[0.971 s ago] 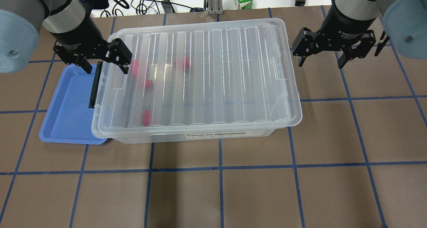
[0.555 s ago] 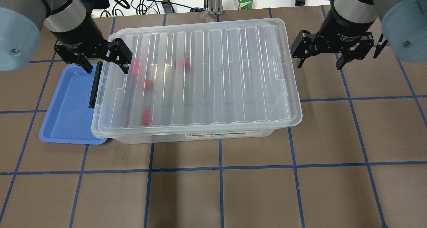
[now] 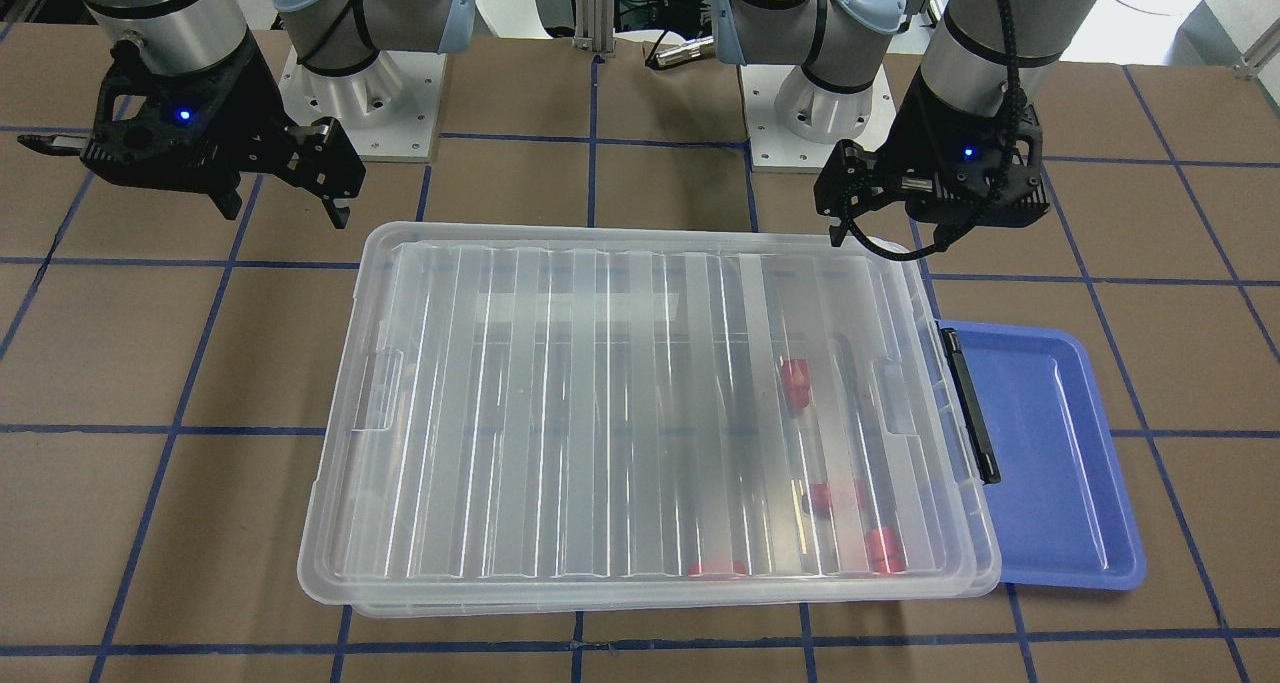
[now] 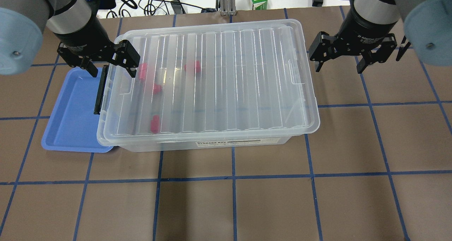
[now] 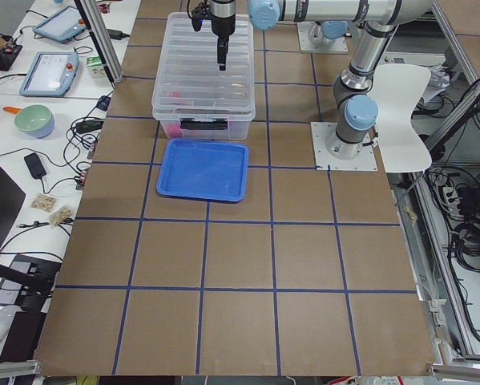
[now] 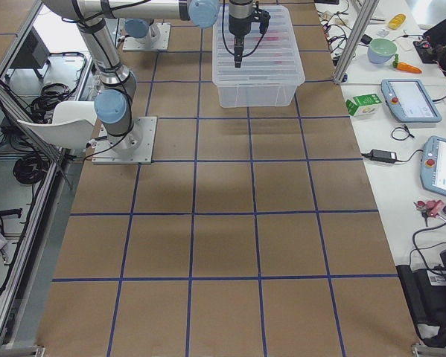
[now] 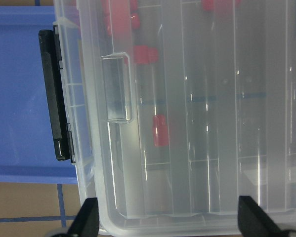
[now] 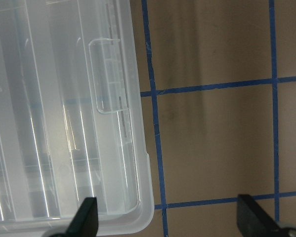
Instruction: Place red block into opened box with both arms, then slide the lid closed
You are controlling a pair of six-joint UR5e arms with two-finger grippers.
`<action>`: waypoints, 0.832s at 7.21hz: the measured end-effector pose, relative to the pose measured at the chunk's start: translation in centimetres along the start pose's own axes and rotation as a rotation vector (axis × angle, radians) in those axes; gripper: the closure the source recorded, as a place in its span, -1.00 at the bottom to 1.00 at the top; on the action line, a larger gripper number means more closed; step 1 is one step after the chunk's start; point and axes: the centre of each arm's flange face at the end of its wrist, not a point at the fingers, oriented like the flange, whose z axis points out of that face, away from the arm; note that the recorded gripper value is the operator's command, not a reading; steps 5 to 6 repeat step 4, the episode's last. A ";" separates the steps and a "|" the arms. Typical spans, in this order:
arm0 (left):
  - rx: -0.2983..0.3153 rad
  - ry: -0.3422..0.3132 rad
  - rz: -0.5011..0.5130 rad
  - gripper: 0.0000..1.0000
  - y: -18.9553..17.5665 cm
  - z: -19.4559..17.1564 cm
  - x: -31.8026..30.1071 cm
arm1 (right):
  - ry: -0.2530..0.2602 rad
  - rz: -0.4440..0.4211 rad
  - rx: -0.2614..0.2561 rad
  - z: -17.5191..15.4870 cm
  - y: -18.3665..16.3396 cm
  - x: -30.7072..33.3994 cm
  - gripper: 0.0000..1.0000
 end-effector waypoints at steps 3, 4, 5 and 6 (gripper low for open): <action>0.005 0.000 0.001 -1.00 0.2 -0.3 0.1 | 0.001 0.005 -0.003 0.2 0.2 0.0 -1.00; 0.005 0.000 0.001 -1.00 0.4 -0.5 0.1 | 0.000 0.005 -0.003 0.2 0.2 0.0 -1.00; 0.005 0.000 0.001 -1.00 0.4 -0.5 0.1 | 0.000 0.005 -0.003 0.2 0.2 0.0 -1.00; 0.005 0.000 0.001 -1.00 0.4 -0.5 0.1 | 0.000 0.005 -0.003 0.2 0.2 0.0 -1.00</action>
